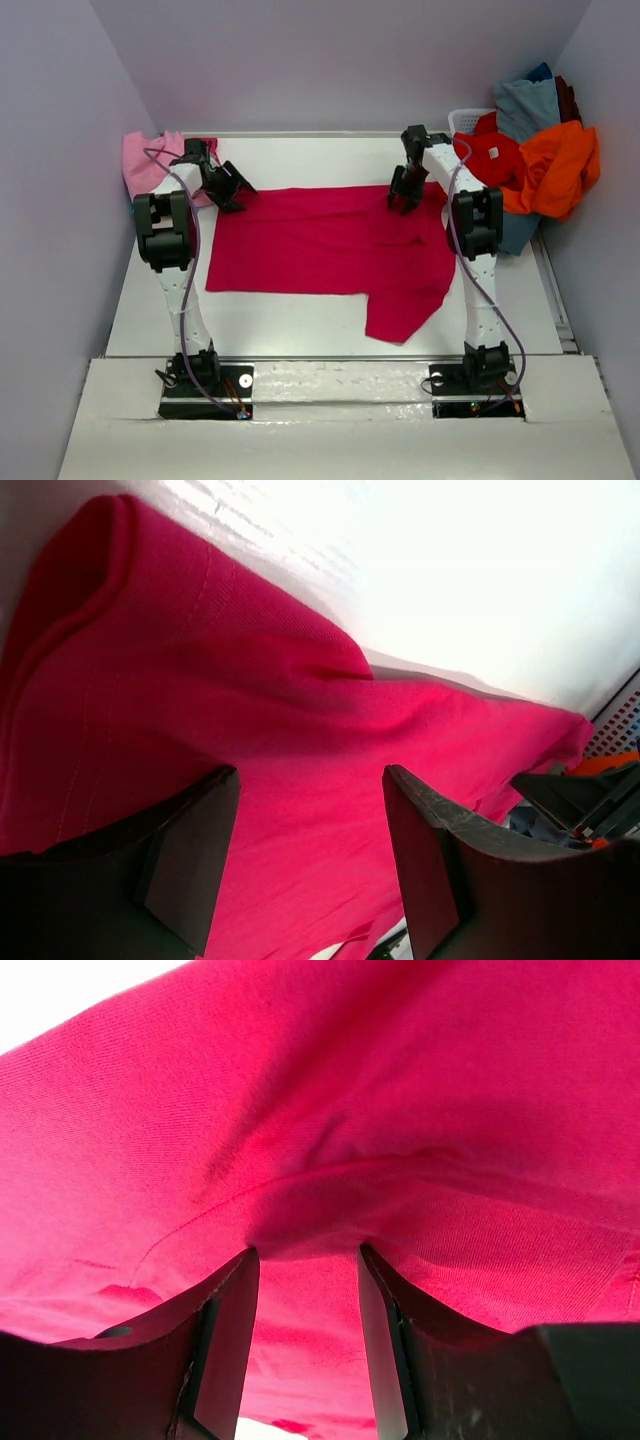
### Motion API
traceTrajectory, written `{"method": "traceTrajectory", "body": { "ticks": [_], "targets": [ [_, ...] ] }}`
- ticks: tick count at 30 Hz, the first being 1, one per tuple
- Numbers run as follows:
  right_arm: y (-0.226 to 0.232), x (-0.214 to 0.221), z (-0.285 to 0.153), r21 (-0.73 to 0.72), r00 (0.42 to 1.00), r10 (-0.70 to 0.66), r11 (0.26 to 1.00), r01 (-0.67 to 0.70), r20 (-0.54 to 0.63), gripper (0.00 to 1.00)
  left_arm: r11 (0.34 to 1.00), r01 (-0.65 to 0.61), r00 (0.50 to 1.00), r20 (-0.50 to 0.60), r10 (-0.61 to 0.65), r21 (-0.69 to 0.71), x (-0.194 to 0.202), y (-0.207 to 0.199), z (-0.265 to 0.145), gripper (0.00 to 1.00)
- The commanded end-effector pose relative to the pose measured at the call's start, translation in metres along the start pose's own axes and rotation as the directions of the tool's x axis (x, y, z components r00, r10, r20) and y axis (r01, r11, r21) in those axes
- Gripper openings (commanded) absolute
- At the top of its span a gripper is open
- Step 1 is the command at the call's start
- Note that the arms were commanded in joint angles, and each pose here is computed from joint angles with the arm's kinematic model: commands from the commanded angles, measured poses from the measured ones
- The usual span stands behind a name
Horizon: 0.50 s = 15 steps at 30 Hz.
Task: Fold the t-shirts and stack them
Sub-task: Fold the tshirt
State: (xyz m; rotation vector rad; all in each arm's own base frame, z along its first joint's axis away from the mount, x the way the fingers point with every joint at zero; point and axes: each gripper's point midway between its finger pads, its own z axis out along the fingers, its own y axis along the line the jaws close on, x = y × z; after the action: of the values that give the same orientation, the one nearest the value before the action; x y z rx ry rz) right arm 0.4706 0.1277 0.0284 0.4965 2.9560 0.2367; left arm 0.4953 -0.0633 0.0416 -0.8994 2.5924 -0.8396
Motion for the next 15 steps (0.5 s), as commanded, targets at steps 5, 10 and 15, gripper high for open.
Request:
{"method": "traceTrajectory", "body": {
  "ticks": [5, 10, 15],
  "targets": [
    [-0.003, -0.042, 0.016, -0.025, 0.997, -0.052, 0.998, 0.054, 0.060, 0.51, 0.997, 0.041, 0.998, 0.044, -0.038, -0.064, -0.026, 0.023, 0.004, 0.73],
    [0.012, -0.049, 0.013, -0.097, 0.993, -0.086, 0.991, 0.094, 0.085, 0.52, 0.996, 0.057, 0.997, 0.064, -0.053, -0.063, -0.038, 0.027, 0.000, 0.73],
    [0.013, -0.052, 0.008, -0.103, 0.988, -0.115, 0.987, 0.125, 0.101, 0.52, 0.998, 0.050, 0.996, 0.081, -0.046, -0.047, -0.047, 0.026, -0.002, 0.73]
  ]
}}
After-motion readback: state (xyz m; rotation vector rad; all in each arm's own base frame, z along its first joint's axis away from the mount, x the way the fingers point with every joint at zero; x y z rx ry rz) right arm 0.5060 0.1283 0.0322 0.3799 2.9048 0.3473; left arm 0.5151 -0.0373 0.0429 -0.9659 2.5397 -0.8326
